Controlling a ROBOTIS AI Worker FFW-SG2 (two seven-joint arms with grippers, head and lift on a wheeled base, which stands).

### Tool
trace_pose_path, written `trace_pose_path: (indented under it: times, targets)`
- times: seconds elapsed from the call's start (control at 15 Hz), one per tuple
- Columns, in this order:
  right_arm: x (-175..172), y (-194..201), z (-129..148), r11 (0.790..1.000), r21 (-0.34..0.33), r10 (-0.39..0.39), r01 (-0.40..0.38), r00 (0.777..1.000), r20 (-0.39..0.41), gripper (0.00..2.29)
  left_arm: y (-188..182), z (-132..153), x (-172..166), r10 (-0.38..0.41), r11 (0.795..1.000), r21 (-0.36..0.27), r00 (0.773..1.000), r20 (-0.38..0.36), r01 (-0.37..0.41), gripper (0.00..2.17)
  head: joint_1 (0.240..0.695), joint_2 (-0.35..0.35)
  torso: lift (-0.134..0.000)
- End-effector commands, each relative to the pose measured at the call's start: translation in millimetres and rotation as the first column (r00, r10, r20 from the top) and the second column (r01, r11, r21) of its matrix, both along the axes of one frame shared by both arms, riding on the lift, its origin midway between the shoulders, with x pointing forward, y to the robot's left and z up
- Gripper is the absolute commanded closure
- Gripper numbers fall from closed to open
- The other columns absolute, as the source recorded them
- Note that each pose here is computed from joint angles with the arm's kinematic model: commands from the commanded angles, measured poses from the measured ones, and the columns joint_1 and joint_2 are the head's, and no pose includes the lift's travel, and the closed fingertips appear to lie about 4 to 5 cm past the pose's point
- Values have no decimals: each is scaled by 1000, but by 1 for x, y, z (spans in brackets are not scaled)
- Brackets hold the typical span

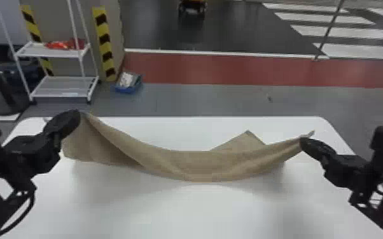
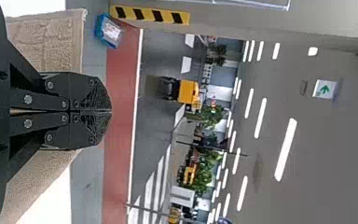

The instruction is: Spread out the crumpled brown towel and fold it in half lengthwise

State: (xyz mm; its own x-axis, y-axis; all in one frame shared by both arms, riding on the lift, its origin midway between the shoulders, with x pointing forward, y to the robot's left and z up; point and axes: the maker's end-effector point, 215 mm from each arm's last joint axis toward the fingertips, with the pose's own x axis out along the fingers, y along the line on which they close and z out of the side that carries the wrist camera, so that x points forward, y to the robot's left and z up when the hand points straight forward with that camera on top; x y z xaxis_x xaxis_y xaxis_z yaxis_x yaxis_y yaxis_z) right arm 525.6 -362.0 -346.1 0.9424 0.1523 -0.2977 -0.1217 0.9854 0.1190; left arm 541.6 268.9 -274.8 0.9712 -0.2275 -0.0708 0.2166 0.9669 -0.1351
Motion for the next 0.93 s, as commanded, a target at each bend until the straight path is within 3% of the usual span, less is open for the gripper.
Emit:
trace_pose_path:
  times: [0.0, 0.07, 0.2, 0.33, 0.47, 0.67, 0.87]
  targets:
    - [-58, -21, -37, 999, 25, -40, 42, 998, -49, 350, -7, -22, -12, -6, 1000, 21, 999, -38, 7, 1899, 687, -93, -124]
    - [-83, -41, -46, 996, 47, -72, 76, 995, -72, 188, -7, -25, -14, -4, 999, 35, 999, -44, 5, 1899, 695, -99, -124]
    - [-113, -84, -45, 987, 66, -138, 144, 986, -90, 171, -8, -25, -14, -3, 999, 40, 999, -50, 5, 1899, 695, -145, -124]
    - [-107, -110, -31, 981, 64, -178, 185, 979, -99, 117, -6, -23, -12, 2, 999, 42, 999, -45, 0, 1899, 695, -190, -124]
    - [-73, -117, -10, 980, 71, -178, 184, 980, -87, 117, -12, -22, -11, -6, 999, 43, 999, -43, 8, 1899, 695, -234, -124]
    - [-2, -86, 9, 984, 131, -109, 117, 992, -69, 194, -15, -23, -12, -7, 999, 51, 999, -42, 9, 1899, 695, -240, -124]
    - [55, -11, 8, 989, 131, 83, -69, 991, -108, 218, -15, -26, -13, -9, 998, 56, 999, -47, 11, 1899, 695, -184, -124]
